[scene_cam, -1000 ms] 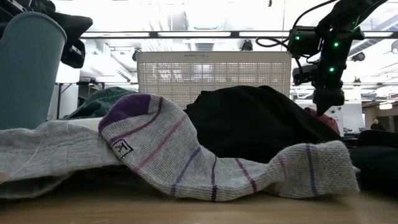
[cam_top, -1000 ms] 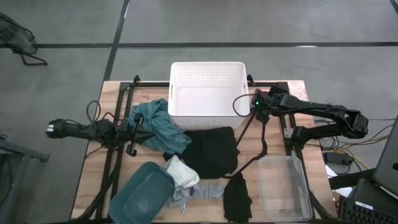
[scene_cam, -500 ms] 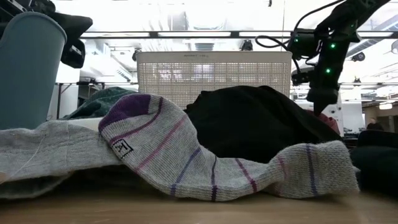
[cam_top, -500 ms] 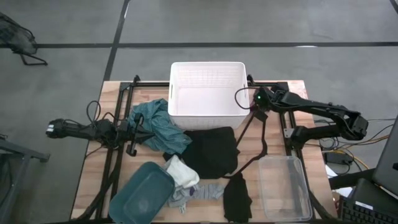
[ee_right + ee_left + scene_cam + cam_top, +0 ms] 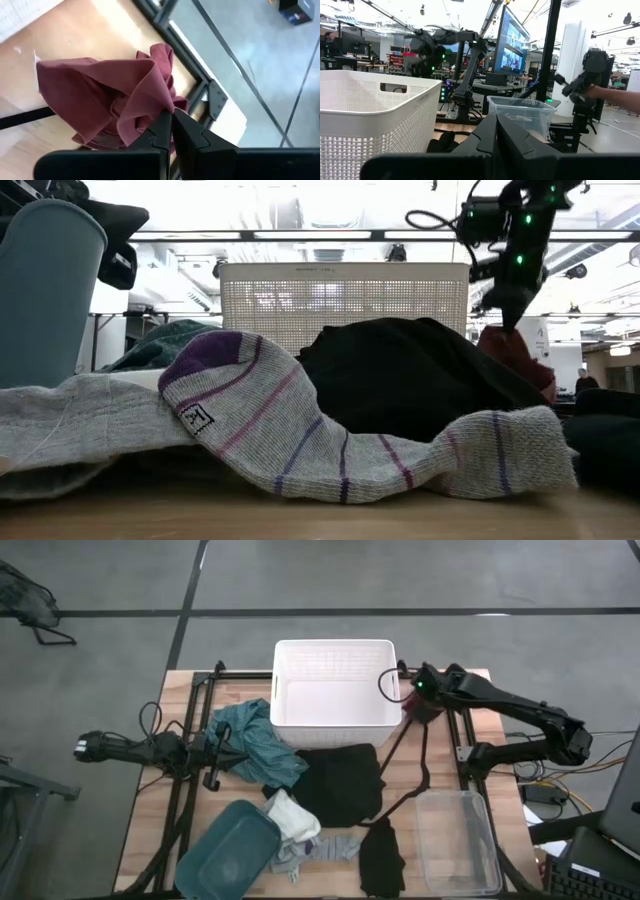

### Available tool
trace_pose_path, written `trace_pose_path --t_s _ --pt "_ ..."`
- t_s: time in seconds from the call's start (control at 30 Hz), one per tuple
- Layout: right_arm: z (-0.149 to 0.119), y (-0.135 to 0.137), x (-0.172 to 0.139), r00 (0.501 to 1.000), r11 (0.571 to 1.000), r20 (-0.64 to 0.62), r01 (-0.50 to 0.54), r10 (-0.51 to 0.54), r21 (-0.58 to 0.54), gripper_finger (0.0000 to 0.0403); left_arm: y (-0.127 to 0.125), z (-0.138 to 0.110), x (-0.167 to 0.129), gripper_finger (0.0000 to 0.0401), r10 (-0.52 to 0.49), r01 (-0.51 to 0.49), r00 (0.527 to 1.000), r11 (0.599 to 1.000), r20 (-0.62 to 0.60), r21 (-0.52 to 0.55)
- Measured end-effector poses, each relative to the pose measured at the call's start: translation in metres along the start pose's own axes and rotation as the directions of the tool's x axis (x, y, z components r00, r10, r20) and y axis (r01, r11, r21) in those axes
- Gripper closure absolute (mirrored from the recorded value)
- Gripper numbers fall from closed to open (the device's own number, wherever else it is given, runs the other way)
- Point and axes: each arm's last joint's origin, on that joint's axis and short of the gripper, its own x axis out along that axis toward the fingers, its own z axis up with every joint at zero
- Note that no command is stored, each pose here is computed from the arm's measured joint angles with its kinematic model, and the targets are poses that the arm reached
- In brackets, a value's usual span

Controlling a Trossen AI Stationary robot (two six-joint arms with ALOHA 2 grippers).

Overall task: Pick & Place Cloths
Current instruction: Put the red underwear into the transparent bin

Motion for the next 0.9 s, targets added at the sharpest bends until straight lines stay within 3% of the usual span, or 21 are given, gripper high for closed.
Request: trace_pose_path --t_s 0.23,0.5,0.7,0.9 --pt "0.013 -0.024 -0.048 1.000 0.991 0.018 0.007 -0.009 0.131 0.0394 0.000 0.000 0.000 0.0385 -0.001 0.001 1.000 1.000 0.000 0.000" --pt "0.016 -0.042 -0.109 0.993 0.977 0.112 -0.062 0.039 0.203 0.0394 0.000 0.000 0.000 0.0384 0.000 0.000 1.000 1.000 0.000 0.000" --pt "0.010 -0.046 -0.148 0.972 0.963 0.206 -0.158 0.113 0.219 0.0394 0.000 0.000 0.000 0.0383 0.000 0.000 1.000 1.000 0.000 0.000" --pt "0.006 -0.050 -0.186 0.911 0.934 0.350 -0.299 0.219 0.195 0.0394 0.000 0.000 0.000 0.0385 0.000 0.000 1.000 1.000 0.000 0.000"
